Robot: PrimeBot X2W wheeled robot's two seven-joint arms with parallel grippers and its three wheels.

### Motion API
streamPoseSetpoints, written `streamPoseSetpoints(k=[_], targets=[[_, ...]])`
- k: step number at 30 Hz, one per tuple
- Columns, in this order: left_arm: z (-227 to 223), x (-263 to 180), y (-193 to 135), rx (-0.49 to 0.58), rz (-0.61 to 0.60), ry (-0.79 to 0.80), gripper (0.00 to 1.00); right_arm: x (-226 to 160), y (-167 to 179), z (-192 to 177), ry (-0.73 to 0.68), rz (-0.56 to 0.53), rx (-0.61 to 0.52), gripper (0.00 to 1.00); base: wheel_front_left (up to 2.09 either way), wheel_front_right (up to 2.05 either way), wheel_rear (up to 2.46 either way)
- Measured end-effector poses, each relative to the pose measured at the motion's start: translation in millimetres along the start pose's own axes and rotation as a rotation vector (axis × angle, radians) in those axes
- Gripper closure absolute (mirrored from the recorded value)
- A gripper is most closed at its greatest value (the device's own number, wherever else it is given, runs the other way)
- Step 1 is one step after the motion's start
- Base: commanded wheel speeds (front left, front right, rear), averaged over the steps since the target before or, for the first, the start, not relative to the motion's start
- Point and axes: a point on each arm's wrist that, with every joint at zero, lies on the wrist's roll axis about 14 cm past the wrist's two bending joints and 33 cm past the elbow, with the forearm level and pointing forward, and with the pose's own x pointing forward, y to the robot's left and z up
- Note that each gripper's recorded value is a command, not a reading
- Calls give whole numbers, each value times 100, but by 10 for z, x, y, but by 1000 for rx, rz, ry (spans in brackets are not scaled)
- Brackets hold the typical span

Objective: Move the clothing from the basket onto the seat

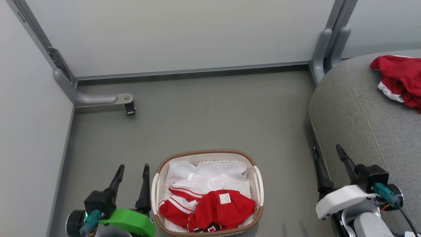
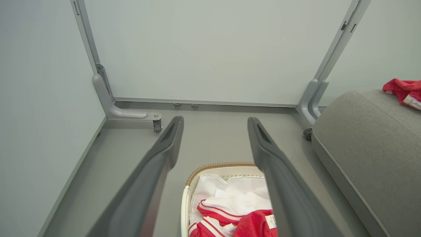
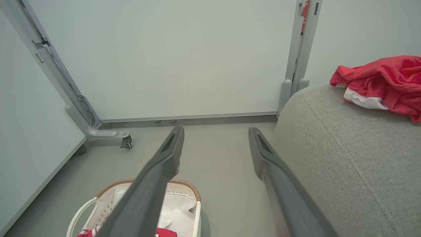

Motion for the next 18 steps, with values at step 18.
streamPoseSetpoints(k=[18], targets=[[-969,1085,-891,243,-427,380,0,806,-190,-91,-26,-7,-49,0,0,0,0]])
